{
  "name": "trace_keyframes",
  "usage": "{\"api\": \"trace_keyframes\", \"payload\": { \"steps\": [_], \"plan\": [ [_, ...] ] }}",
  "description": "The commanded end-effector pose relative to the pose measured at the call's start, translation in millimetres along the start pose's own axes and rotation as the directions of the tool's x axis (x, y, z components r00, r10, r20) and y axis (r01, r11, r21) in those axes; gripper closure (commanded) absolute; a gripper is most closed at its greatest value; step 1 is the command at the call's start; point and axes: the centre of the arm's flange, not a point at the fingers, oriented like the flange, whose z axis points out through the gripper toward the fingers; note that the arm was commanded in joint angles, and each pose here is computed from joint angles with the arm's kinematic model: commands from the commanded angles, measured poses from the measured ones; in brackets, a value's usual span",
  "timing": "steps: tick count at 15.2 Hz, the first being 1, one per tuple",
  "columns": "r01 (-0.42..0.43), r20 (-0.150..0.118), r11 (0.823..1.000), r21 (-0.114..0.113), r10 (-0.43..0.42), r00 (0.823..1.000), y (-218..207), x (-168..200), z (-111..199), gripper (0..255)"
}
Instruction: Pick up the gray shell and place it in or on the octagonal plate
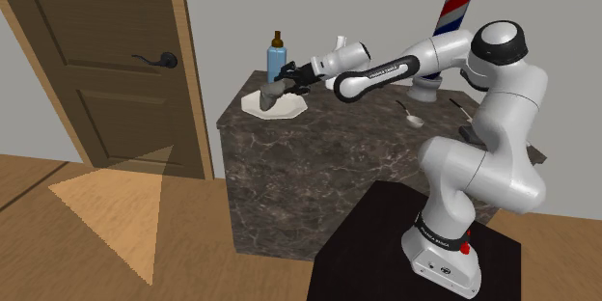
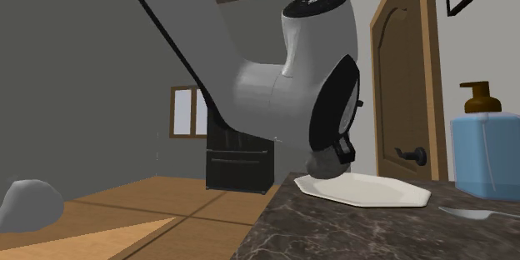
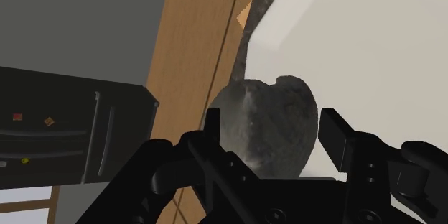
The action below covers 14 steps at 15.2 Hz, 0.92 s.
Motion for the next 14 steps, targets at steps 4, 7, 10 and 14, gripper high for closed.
{"api": "trace_keyframes", "payload": {
  "steps": [4,7,10,14],
  "plan": [
    [0.000,0.001,1.000,-0.001,0.000,1.000,-20,8,14,255],
    [0.000,0.001,1.000,-0.001,0.000,1.000,-33,12,22,255],
    [0.000,0.001,1.000,-0.001,0.000,1.000,-44,16,29,255],
    [0.000,0.001,1.000,-0.001,0.000,1.000,-44,16,29,255]
  ]
}}
